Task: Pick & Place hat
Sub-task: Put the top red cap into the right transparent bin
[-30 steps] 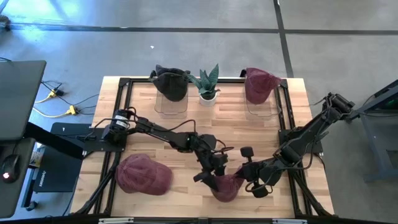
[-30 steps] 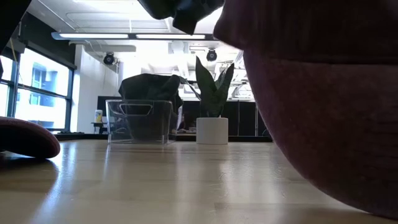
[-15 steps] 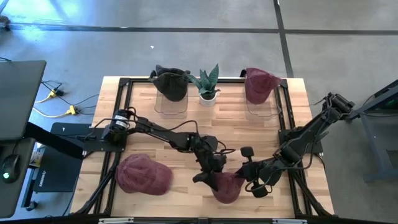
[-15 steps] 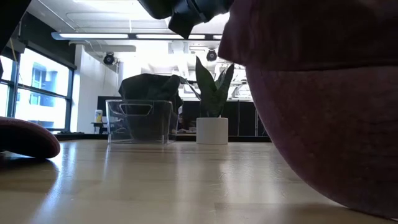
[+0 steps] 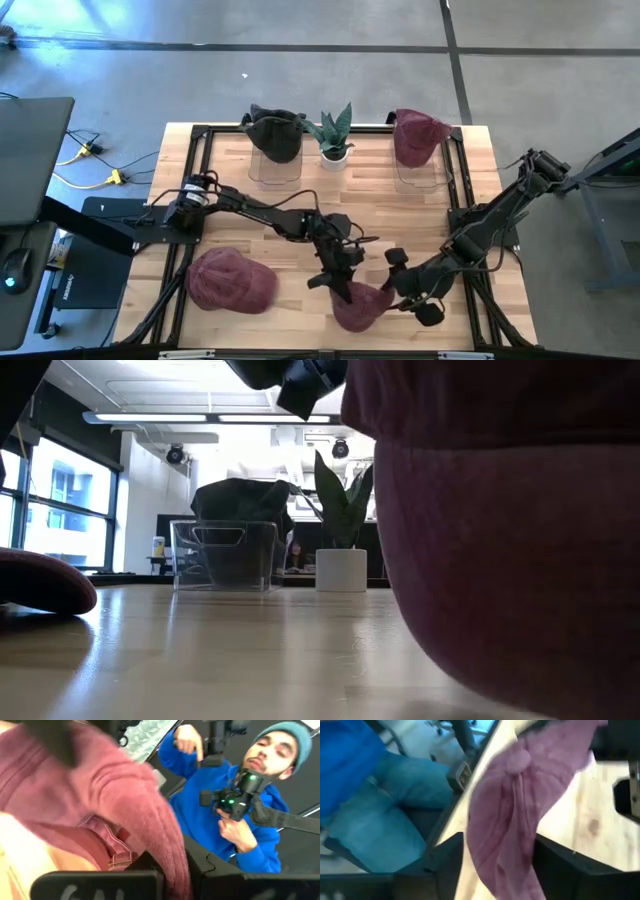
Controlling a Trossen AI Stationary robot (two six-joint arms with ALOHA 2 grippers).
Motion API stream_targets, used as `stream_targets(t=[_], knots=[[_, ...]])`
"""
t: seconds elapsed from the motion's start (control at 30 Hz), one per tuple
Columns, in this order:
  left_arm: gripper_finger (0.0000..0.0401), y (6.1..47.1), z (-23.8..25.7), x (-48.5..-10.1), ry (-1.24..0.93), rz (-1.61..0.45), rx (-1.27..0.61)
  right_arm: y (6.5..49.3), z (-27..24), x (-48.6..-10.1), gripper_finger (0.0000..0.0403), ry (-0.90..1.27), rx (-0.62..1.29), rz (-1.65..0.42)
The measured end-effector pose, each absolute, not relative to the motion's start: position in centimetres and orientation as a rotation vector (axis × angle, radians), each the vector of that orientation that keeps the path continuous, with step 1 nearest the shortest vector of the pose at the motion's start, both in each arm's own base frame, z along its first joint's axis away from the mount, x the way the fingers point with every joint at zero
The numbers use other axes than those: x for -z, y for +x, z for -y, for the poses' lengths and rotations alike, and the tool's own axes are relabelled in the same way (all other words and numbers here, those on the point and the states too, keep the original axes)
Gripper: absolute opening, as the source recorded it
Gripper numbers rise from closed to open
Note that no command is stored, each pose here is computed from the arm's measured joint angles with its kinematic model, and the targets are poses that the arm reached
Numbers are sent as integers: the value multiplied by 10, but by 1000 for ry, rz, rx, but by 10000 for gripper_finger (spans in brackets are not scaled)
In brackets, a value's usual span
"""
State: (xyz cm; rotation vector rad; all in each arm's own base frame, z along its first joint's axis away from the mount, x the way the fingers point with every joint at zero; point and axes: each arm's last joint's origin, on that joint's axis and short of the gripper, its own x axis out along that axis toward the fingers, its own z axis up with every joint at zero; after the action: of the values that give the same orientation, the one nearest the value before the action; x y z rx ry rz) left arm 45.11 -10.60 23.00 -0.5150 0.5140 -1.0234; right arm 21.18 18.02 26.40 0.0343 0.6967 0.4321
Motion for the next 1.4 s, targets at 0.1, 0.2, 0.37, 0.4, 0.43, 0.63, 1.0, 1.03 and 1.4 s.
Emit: stream_targets(t=[0.1,0.2,0.37,0.4,0.43,0.63,1.0,1.03,1.4], knots=[[16,454,106,-240,-509,-492,1044,213,-179,-257,239,0,-409,-732],[3,455,108,-245,-506,-487,1074,214,-180,-242,246,10,-475,-720],[4,455,106,-249,-502,-479,1107,213,-174,-211,243,90,-679,-570],[3,455,106,-249,-501,-481,1119,212,-172,-207,242,110,-727,-523],[2,455,106,-249,-497,-481,1129,211,-170,-204,241,133,-771,-484],[1,452,107,-249,-489,-492,1213,197,-163,-195,238,265,-996,-339],[1,454,106,-249,-396,-418,1191,202,-150,-186,238,267,-690,-313],[1,454,106,-248,-396,-418,1184,203,-148,-185,238,260,-665,-315],[1,456,95,-236,-282,-430,1042,207,-144,-192,215,194,-899,-230]])
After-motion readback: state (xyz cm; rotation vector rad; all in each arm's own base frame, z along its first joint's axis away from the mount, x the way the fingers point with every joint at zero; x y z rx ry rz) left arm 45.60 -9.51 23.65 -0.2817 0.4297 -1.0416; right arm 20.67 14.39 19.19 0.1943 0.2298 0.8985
